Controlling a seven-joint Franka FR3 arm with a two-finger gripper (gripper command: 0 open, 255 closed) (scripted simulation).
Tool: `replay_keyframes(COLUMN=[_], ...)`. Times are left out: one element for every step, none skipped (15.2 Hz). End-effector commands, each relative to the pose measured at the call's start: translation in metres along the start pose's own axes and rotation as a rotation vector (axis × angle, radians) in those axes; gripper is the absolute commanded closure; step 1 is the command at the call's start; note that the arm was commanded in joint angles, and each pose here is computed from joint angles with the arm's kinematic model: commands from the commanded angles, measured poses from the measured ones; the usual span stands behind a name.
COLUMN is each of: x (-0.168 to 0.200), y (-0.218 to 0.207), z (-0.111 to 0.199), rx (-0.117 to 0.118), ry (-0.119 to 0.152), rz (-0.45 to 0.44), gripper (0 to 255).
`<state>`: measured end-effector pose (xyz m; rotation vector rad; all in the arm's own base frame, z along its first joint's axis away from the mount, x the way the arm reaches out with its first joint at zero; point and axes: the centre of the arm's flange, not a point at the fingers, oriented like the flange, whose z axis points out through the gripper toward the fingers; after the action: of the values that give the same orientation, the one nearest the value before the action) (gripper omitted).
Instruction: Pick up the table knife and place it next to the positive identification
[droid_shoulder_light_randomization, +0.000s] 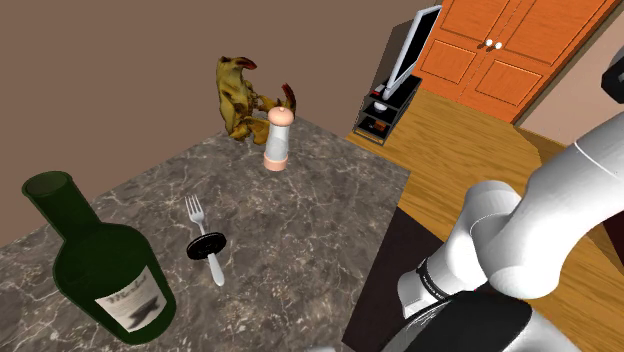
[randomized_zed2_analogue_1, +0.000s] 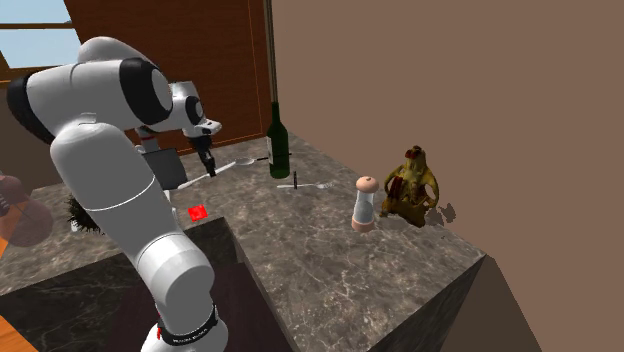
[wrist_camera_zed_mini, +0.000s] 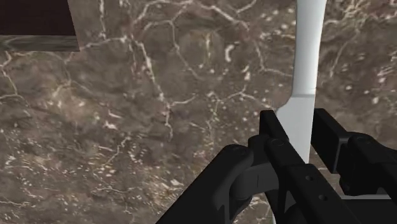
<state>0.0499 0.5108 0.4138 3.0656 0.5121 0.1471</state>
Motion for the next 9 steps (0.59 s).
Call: replay_keyframes(x=[-0.019,-0.029,-0.038,-0.051,-0.051,-0.052,-0.052,-0.053,-0.053], y=[-0.019,-0.028,-0.037,-0.05,-0.05,-0.05,-0.051,-0.051,-0.051], z=[-0.003,-0.004,-0.005,-0.007,-0.002,0.003,0.009,0.014,0.019], rx=[0.001,0.001,0.001,0.001,0.001,0.001,0.001,0.001,0.001], ry=[0.0,0.0,0.0,0.0,0.0,0.0,0.0,0.0,0.0], rz=[0.002,0.002,0.002,0.002,0.002,0.002,0.002,0.002,0.002], gripper=[255,255,255,255,255,255,255,255,255])
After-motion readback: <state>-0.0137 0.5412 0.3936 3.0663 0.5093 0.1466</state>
